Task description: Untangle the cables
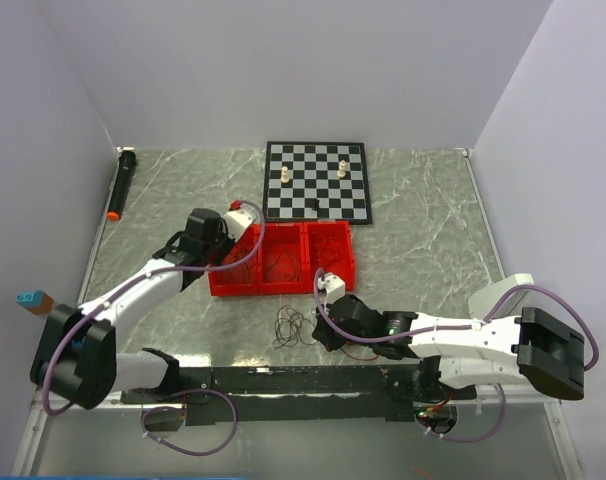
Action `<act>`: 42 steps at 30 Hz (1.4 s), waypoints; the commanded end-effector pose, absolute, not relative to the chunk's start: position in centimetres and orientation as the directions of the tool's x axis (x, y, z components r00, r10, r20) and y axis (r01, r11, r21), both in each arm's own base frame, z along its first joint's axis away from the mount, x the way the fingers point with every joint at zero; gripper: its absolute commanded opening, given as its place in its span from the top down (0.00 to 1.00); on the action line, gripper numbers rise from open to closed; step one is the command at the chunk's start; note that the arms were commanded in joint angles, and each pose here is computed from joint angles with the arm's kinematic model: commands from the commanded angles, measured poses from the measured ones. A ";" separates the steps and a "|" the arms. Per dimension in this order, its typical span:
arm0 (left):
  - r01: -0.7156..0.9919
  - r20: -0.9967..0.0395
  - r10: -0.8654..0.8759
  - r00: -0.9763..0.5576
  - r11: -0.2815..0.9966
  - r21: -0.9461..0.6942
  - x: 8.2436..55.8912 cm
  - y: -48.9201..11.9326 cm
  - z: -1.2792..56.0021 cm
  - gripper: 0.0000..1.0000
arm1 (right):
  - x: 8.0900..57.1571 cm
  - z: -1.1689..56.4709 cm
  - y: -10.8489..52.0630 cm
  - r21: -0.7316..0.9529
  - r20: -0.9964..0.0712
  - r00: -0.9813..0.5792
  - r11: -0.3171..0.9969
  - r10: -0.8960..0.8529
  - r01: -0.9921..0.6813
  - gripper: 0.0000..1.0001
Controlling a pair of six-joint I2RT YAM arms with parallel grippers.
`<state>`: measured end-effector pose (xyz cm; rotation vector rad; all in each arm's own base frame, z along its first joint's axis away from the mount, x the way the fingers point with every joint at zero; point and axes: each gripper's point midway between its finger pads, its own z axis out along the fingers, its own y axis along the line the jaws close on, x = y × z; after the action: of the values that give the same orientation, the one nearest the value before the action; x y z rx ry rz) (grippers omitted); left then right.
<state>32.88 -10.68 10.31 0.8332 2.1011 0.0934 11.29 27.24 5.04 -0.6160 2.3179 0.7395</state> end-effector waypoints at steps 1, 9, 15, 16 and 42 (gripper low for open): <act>0.523 -0.786 0.536 -0.308 0.786 0.330 36.1 -13.7 14.5 0.99 | 11.6 6.2 28.3 0.361 -0.698 -0.684 0.721 -0.211 -0.591 1.00; 0.694 -0.743 0.581 -0.333 0.684 0.224 33.3 -16.1 13.1 0.44 | 11.9 7.1 28.8 0.363 -0.712 -0.673 0.715 -0.200 -0.597 1.00; 0.775 -0.795 0.571 -0.204 0.590 0.225 30.4 -17.2 19.2 0.23 | 12.5 10.5 28.6 0.351 -0.754 -0.634 0.708 -0.174 -0.612 1.00; 0.790 -0.808 0.569 -0.152 0.562 0.247 30.0 -17.5 20.4 0.23 | 12.6 11.4 28.6 0.351 -0.766 -0.621 0.702 -0.165 -0.620 1.00; 0.992 -0.943 0.310 0.118 0.005 0.126 15.7 -22.4 26.7 0.36 | 13.0 30.1 31.2 0.325 -0.924 -0.383 0.509 -0.009 -0.797 1.00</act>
<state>17.82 -21.60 25.10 1.3892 1.4734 -0.8409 13.17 30.85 27.19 -0.6701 1.8395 0.9657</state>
